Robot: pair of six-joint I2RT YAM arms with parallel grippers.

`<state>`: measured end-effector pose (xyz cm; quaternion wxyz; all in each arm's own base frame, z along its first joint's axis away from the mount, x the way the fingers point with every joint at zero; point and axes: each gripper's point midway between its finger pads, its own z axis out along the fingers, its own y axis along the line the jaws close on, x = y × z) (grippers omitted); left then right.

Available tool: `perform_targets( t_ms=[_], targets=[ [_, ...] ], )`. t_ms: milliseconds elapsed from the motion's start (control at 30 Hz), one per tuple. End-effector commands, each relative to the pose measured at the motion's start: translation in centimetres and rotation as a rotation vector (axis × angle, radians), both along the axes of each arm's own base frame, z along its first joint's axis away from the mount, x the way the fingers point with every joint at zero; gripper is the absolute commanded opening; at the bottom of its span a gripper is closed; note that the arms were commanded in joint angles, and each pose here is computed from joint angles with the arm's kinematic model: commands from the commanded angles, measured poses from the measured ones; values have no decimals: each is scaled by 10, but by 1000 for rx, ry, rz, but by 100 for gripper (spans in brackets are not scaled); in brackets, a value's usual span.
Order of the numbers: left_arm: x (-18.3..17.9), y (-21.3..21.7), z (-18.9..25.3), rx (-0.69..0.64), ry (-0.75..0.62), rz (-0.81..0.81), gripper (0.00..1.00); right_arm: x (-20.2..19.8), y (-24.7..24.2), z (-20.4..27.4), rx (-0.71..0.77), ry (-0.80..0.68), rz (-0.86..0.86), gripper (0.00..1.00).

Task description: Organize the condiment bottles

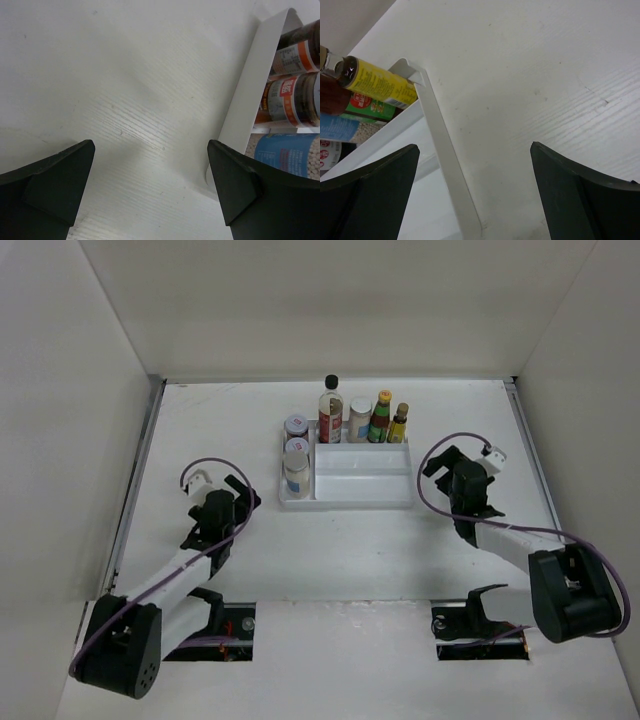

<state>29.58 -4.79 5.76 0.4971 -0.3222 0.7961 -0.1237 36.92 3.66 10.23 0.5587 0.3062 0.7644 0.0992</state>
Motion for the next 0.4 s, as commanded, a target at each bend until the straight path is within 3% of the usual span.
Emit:
perform_targets(
  t_ms=[0,367],
  targets=[
    [1,1,20,3,-23,-11,100,3,2,27,74,-124,-10,100],
    [5,-4,42,35,-26,-42,100,5,12,42,100,-154,34,100]
  ],
)
